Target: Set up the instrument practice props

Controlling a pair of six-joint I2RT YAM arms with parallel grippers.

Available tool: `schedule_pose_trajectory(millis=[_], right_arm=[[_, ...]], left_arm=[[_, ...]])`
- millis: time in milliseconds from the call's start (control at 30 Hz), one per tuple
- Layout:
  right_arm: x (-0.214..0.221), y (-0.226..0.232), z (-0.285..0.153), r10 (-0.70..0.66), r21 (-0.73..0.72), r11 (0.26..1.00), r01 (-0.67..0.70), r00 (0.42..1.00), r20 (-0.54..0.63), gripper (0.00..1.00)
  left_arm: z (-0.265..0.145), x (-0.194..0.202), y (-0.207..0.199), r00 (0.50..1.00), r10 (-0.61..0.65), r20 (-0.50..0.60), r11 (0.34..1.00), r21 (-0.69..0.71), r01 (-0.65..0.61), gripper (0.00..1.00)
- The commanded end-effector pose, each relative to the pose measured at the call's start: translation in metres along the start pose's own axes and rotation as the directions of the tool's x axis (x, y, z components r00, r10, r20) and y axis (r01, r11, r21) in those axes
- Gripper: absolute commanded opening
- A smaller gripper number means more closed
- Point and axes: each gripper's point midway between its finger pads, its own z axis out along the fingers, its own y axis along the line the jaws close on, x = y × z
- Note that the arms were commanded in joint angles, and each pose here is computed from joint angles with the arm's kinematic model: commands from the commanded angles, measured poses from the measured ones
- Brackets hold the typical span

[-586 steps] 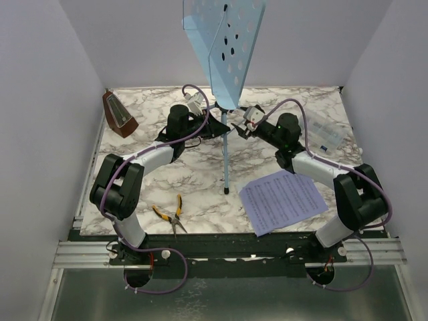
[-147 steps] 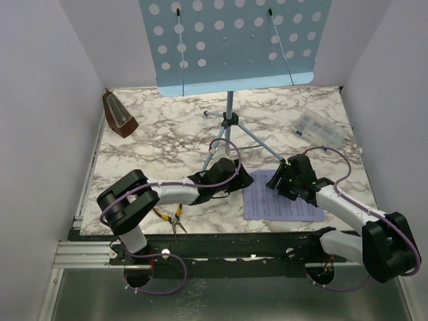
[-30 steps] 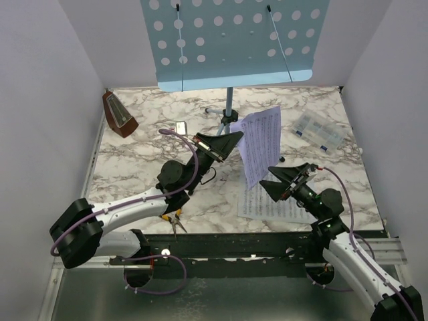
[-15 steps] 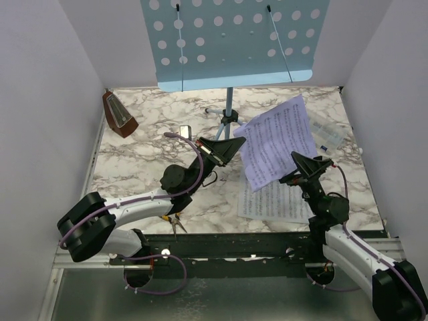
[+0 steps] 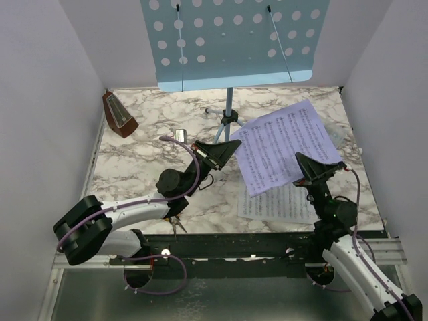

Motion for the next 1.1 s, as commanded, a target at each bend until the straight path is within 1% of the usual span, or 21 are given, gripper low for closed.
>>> schedule_pose_trajectory(millis=[0,67,167,233,300,433,467,500,567,600,633,667,700,767,800,833,867,900,933,967,1067], right_arm=[[-0.024,-0.056,-0.002,-0.043,0.321,0.947,-0.001,0.991,0.127,0.75],[-0.029,-0.058,-0.004,-0.049,0.331,0.944,-0.005,0.987,0.154,0.73],[-0.029,-0.054,-0.002,-0.072,0.31,0.95,0.023,0.986,0.149,0.65],[-0.028,-0.05,0.001,-0.07,0.292,0.956,0.025,0.987,0.144,0.63],[-0.027,-0.039,0.007,-0.078,0.253,0.966,0.041,0.988,0.137,0.58],[-0.021,-0.017,0.024,-0.12,0.199,0.975,0.099,0.988,0.098,0.56],[-0.019,-0.011,0.029,-0.143,0.19,0.974,0.124,0.986,0.087,0.52],[-0.019,-0.008,0.032,-0.171,0.188,0.97,0.153,0.982,0.079,0.45],[-0.018,-0.004,0.038,-0.231,0.203,0.955,0.215,0.971,0.059,0.24],[-0.018,-0.004,0.039,-0.256,0.223,0.945,0.239,0.965,0.051,0.18],[-0.018,-0.006,0.039,-0.271,0.243,0.936,0.253,0.962,0.042,0.13],[-0.019,-0.011,0.037,-0.292,0.271,0.923,0.273,0.956,0.033,0.11],[-0.014,-0.015,0.034,-0.306,0.278,0.914,0.296,0.952,-0.007,0.09],[-0.012,-0.024,0.026,-0.357,0.3,0.885,0.355,0.933,-0.049,0.08],[-0.01,-0.026,0.022,-0.391,0.296,0.87,0.395,0.917,-0.075,0.07],[-0.009,-0.029,0.019,-0.431,0.291,0.849,0.441,0.897,-0.102,0.07],[-0.006,-0.03,0.016,-0.457,0.283,0.833,0.476,0.879,-0.132,0.07],[-0.004,-0.034,0.013,-0.497,0.286,0.801,0.526,0.851,-0.171,0.07],[-0.002,-0.034,0.01,-0.531,0.282,0.771,0.571,0.821,-0.21,0.07],[-0.001,-0.038,0.006,-0.561,0.291,0.731,0.617,0.787,-0.258,0.06],[0.004,-0.039,0.0,-0.643,0.251,0.621,0.742,0.666,-0.378,0.02]], left_arm=[[-0.005,-0.016,-0.026,0.998,0.046,0.051,0.995,0.086,-0.051,0.0],[-0.007,-0.018,-0.028,0.997,0.059,0.058,0.994,0.091,-0.064,0.0],[-0.009,-0.02,-0.029,0.995,0.066,0.068,0.993,0.093,-0.073,0.0],[-0.011,-0.022,-0.026,0.995,0.062,0.075,0.994,0.087,-0.068,0.0],[-0.012,-0.024,-0.026,0.995,0.057,0.085,0.994,0.085,-0.064,0.0],[-0.011,-0.028,-0.027,0.993,0.058,0.106,0.994,0.087,-0.068,0.0],[-0.012,-0.028,-0.027,0.993,0.059,0.105,0.994,0.089,-0.068,0.0],[-0.012,-0.026,-0.027,0.993,0.062,0.098,0.993,0.09,-0.071,0.0],[-0.015,-0.022,-0.023,0.994,0.078,0.077,0.993,0.084,-0.084,0.0],[-0.019,-0.02,-0.019,0.995,0.077,0.065,0.994,0.072,-0.082,0.04],[-0.024,-0.017,-0.009,0.996,0.071,0.054,0.997,0.041,-0.073,0.16],[-0.031,-0.016,0.001,0.998,0.055,0.042,0.998,0.001,-0.055,0.29],[-0.04,-0.014,0.013,0.998,0.045,0.031,0.998,-0.042,-0.044,0.45],[-0.065,-0.011,0.041,0.998,0.058,0.002,0.987,-0.152,-0.057,0.63],[-0.077,-0.012,0.05,0.998,0.067,-0.005,0.978,-0.195,-0.066,0.67],[-0.092,-0.01,0.068,0.996,0.083,-0.027,0.958,-0.273,-0.088,0.71],[-0.104,-0.014,0.074,0.994,0.102,-0.031,0.942,-0.317,-0.107,0.73],[-0.118,-0.015,0.089,0.99,0.133,-0.056,0.907,-0.396,-0.144,0.73],[-0.127,-0.024,0.089,0.985,0.166,-0.053,0.884,-0.435,-0.172,0.74],[-0.139,-0.031,0.093,0.975,0.21,-0.069,0.843,-0.492,-0.217,0.76],[-0.158,-0.063,0.083,0.931,0.358,-0.077,0.75,-0.57,-0.336,0.81]])
